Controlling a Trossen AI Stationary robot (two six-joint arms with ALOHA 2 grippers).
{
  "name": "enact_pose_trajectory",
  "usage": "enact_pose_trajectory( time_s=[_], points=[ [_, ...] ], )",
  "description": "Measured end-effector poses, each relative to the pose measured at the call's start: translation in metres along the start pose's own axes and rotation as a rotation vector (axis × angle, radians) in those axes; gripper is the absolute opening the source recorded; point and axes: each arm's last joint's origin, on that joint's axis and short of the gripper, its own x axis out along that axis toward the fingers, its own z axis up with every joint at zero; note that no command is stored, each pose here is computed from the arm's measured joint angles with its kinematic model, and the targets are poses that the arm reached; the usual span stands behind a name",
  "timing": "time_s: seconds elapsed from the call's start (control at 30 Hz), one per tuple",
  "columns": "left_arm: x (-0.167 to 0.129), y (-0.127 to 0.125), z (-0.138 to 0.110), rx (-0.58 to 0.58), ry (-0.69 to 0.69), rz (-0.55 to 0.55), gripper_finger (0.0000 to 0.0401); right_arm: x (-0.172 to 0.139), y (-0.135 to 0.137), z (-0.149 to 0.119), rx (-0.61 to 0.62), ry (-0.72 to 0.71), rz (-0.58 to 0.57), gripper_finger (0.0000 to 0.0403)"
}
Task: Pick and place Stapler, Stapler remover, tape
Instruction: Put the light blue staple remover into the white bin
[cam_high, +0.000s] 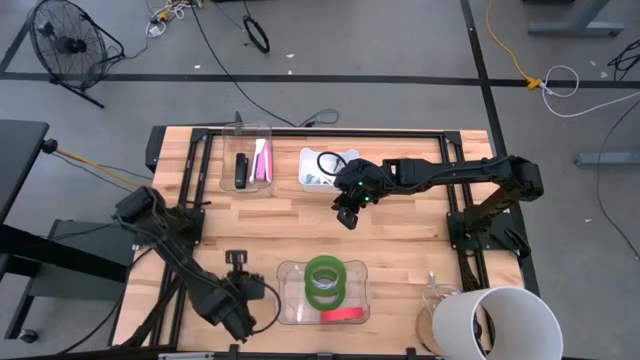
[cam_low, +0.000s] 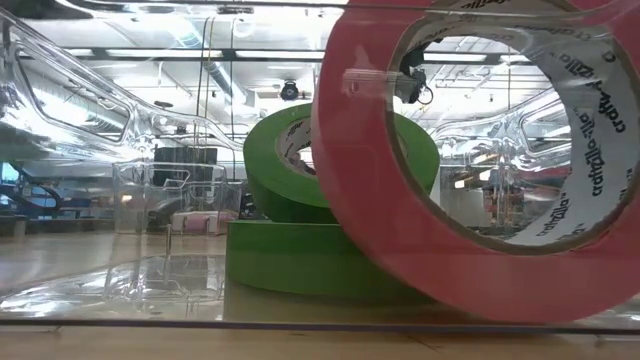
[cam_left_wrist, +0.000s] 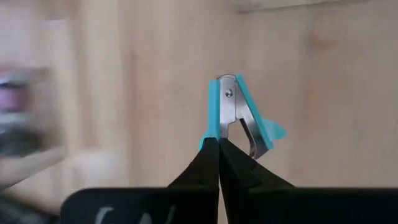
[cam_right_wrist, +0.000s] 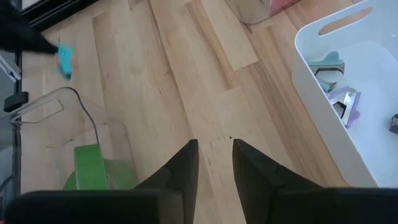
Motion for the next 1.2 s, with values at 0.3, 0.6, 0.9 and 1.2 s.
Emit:
enact_pose_trajectory(
  time_s=[0.3, 0.6, 0.9, 1.2],
  points=[
    [-0.028, 0.046, 0.003, -0.074, -0.123, 0.168, 0.0000, 0.000, 0.000, 0.000, 0.000, 0.000, 0.000, 0.0100],
    [-0.041, 0.123, 0.024, -0.196, -0.274, 0.332, 0.0000, 0.000, 0.000, 0.001, 0.015, -0.012, 0.005, 0.0100],
    [-0.023, 0.202, 0.059, -0.244, -0.249, 0.325, 0.0000, 0.000, 0.003, 0.007, -0.014, -0.071, 0.026, 0.0100],
    [0.000, 0.279, 0.088, -0.300, -0.376, 0.186, 0.0000, 0.000, 0.003, 0.007, -0.088, -0.071, 0.023, 0.0100]
  ],
)
